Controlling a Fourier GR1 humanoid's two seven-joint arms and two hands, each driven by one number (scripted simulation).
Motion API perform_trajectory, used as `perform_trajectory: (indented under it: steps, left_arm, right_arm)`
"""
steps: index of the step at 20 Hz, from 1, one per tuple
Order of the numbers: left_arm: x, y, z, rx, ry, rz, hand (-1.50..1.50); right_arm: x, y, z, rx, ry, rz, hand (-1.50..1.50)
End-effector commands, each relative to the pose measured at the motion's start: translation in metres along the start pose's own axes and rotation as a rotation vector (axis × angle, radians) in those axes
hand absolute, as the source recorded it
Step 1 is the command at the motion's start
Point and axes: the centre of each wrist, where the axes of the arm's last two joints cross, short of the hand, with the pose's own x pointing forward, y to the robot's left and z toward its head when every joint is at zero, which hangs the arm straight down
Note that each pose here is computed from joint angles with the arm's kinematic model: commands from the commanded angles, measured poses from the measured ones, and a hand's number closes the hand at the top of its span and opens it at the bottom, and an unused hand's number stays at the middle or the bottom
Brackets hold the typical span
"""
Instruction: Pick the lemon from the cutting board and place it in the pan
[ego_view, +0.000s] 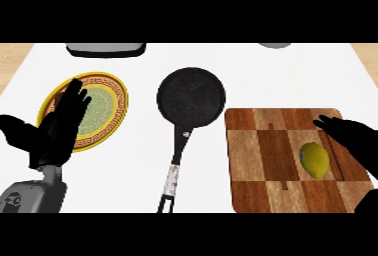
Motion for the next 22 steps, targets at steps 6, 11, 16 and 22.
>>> perform_trajectory:
  steps: [6,11,16,22]
  left_arm:
    - [0.001,0.001,-0.001,0.013,-0.005,-0.016,0.00]
    - [-0.022,0.005,0.015,0.009,0.004,-0.009,0.00]
    - [0.004,0.018,-0.015,0.003,-0.010,0.008,0.00]
    - [-0.004,0.007,-0.005,0.010,-0.005,0.002,0.00]
  right_arm:
    - [0.000,0.016,-0.025,0.020,0.082,0.031,-1.50]
    - [0.004,0.008,-0.042,0.026,0.049,-0.005,-1.50]
    - [0.007,0.036,-0.049,0.073,0.053,0.026,-1.50]
    - [-0.019,0.055,-0.078,0.032,0.045,-0.009,-1.50]
